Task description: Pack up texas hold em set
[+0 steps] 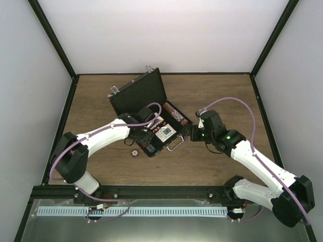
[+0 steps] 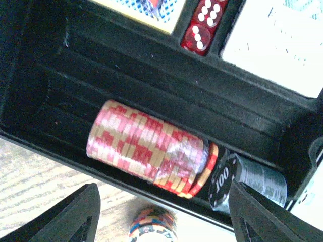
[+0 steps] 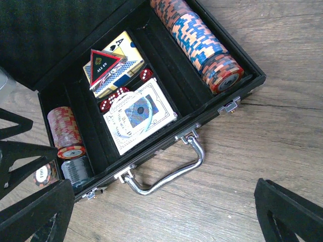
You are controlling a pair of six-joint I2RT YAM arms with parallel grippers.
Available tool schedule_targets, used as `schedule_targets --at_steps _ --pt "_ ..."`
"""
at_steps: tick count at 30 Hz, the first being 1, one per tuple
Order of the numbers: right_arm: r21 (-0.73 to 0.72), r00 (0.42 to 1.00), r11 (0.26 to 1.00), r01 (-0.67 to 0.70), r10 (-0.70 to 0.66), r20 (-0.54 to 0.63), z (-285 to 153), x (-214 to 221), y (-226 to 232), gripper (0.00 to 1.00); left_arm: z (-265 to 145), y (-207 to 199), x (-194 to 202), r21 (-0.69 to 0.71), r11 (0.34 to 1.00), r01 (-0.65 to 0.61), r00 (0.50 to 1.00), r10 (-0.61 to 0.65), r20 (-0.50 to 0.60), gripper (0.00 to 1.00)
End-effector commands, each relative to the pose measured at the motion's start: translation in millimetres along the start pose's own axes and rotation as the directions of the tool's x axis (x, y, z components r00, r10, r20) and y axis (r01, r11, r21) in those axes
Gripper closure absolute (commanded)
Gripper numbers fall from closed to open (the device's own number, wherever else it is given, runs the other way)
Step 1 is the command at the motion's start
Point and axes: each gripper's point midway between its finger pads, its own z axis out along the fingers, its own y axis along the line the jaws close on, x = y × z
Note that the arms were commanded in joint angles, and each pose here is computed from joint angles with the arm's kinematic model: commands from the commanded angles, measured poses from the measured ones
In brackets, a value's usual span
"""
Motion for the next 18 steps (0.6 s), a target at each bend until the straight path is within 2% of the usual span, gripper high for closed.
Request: schedule_targets --at_steps 1,4,8,10,15,18 --pt "-0.024 0.999 1.0 -0.005 0.006 0.032 -6 -12 7 0.0 -6 -6 4 0.055 0.997 0.049 0.999 -0.05 0.013 0.3" --pt "-0.036 1.0 0.999 -0.005 0.006 0.028 -4 -12 9 0.0 -4 -5 -10 0.039 0.997 0.067 0.997 -0.069 0.039 0.32" --pt "-0.032 1.0 0.999 0.001 0.0 0.027 -4 -15 10 0.0 4 4 -31 -0.049 0.994 0.098 0.994 -0.095 0.052 0.32" --pt "-0.033 0.999 0.999 0.002 -0.001 0.035 -6 -16 11 0.0 8 11 -38 -0.103 0.989 0.109 0.993 -0.103 0.06 0.29" --pt "-0.033 0.999 0.999 -0.003 0.004 0.039 -7 -16 10 0.0 18 29 -42 -0.202 0.971 0.128 0.992 -0.121 0.048 0.24" --pt "-0.034 0.999 0.999 -0.002 0.004 0.036 -6 -14 10 0.0 20 37 -44 -0.21 0.965 0.158 0.987 -0.148 0.062 0.27"
